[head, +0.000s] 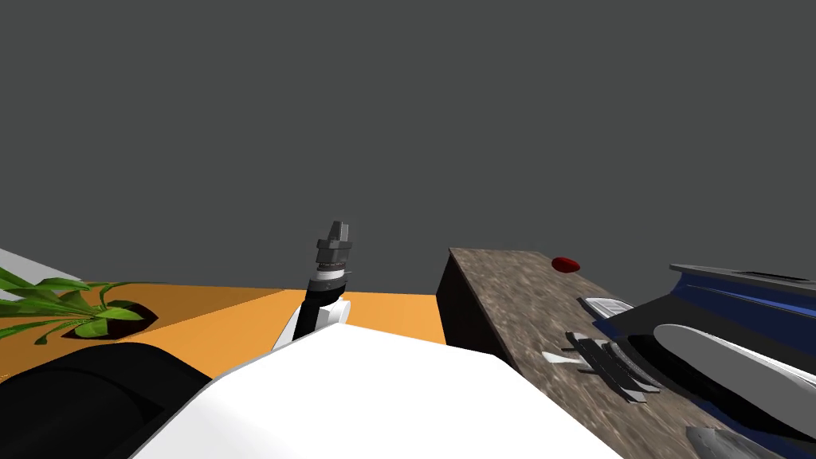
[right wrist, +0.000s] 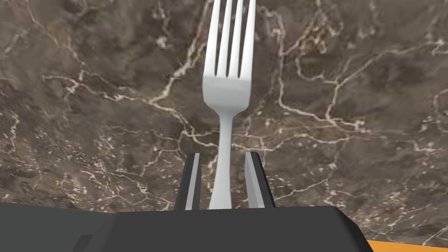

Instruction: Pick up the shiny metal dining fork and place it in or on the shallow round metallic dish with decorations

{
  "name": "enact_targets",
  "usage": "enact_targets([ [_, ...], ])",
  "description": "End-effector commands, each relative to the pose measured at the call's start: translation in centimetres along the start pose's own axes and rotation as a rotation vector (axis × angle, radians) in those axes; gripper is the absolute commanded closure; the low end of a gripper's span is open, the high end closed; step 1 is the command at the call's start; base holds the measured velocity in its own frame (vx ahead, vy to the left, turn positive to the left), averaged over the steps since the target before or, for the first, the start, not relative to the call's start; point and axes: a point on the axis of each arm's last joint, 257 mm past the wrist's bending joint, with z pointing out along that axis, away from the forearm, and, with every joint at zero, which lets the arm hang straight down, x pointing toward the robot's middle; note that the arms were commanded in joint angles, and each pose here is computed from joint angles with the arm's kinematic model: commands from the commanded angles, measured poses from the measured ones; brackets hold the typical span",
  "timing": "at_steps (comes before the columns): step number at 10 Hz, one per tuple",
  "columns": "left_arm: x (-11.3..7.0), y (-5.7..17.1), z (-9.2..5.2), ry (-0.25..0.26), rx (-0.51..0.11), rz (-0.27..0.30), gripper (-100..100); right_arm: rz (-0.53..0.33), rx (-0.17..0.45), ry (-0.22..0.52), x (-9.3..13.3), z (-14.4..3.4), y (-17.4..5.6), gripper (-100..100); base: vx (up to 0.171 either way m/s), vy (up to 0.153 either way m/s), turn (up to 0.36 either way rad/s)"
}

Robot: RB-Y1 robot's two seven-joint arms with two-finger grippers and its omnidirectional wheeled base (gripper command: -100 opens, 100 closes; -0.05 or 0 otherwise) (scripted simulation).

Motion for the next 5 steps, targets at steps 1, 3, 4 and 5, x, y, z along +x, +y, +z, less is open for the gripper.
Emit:
enact_targets([
  [1,0.0,0.0,0.0,0.0,0.0,0.0,0,0.011,-0.008,0.004,1.1,-0.5,0.9,100,-0.03,-0.03,0.056],
  [3,0.0,0.0,0.0,0.0,0.0,0.0,0,0.026,-0.016,0.007,2.4,-1.2,1.9,100,-0.034,-0.033,0.064],
  [4,0.0,0.0,0.0,0.0,0.0,0.0,0,0.034,-0.02,0.007,3.1,-1.5,2.4,100,-0.035,-0.046,0.053],
  [5,0.0,0.0,0.0,0.0,0.0,0.0,0,0.04,-0.022,0.007,3.6,-1.9,2.8,100,-0.032,-0.045,0.063],
])
